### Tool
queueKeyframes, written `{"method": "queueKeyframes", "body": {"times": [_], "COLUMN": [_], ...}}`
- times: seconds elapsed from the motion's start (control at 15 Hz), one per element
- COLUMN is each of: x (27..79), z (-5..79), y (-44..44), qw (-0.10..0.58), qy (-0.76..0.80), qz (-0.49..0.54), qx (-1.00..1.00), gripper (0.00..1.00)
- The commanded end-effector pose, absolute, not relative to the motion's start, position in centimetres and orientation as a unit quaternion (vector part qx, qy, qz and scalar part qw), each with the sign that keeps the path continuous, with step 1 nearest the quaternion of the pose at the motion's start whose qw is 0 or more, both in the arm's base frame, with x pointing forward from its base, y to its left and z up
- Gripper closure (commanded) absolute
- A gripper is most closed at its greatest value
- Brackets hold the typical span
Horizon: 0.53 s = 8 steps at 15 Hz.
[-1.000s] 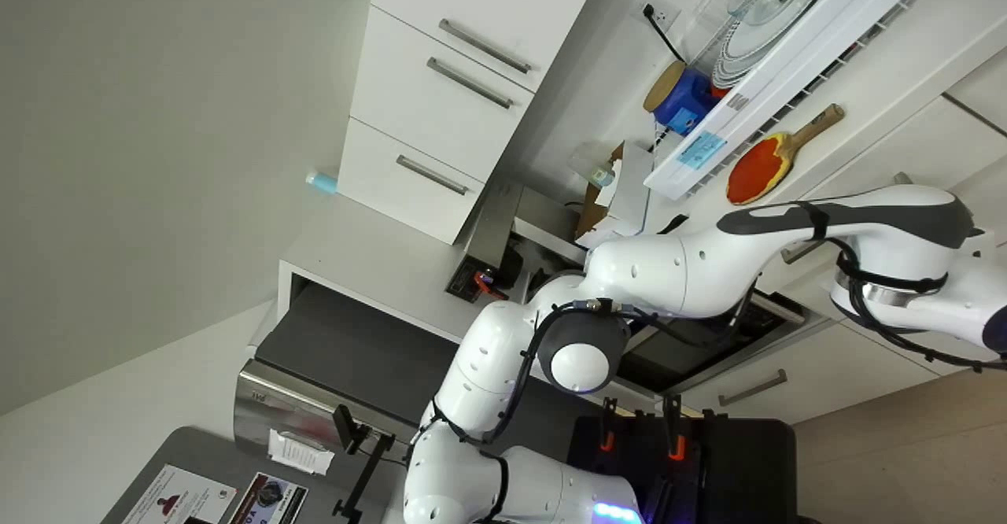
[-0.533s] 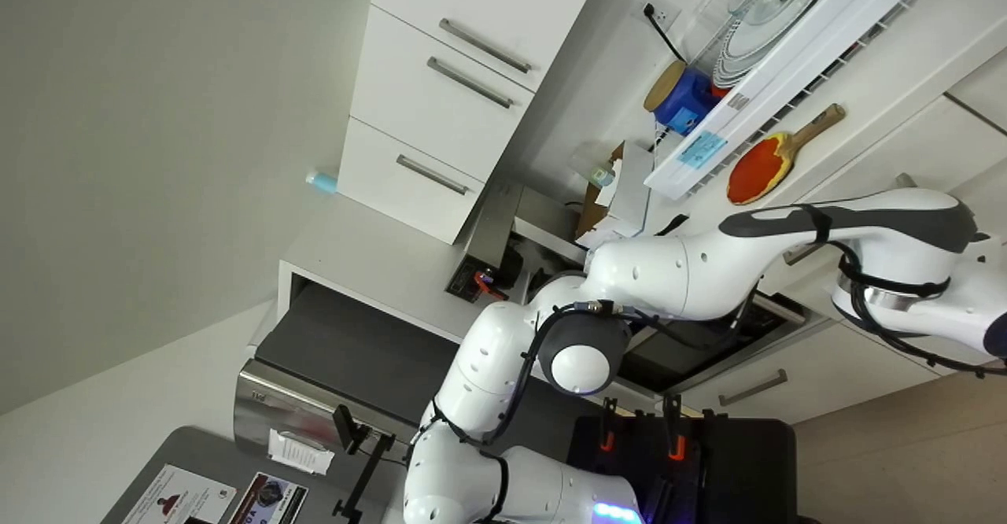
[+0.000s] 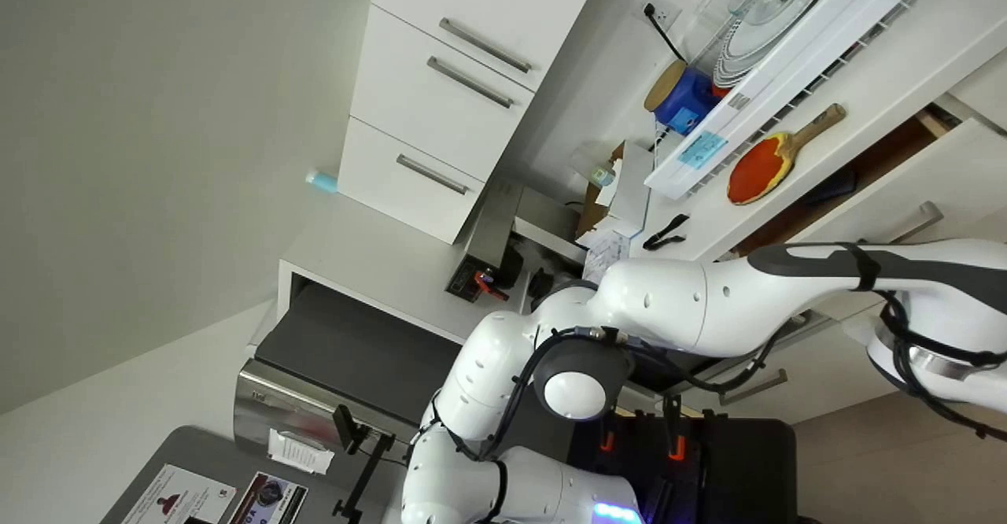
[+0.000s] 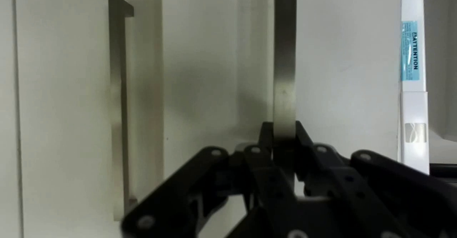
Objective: Open the top drawer, take the sponge out, put it on the counter, then close the drawer
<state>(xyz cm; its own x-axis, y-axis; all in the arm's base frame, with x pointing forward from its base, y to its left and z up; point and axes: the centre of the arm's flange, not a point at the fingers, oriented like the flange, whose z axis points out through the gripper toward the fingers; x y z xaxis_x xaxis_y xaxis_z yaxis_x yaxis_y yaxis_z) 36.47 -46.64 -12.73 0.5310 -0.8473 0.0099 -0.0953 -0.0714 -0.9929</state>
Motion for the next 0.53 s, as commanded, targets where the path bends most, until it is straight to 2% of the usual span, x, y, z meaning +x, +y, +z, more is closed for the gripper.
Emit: {"method": "queueKeyframes", "body": {"times": [0.0, 0.47], "x": [32.0, 23.9], "z": [-15.0, -15.9], "y": [-51.6, -55.2], "qw": [0.561, 0.544], "qy": [0.405, 0.423], "qz": [-0.333, -0.334], "qx": [-0.64, -0.643], "gripper": [0.96, 0.96]}}
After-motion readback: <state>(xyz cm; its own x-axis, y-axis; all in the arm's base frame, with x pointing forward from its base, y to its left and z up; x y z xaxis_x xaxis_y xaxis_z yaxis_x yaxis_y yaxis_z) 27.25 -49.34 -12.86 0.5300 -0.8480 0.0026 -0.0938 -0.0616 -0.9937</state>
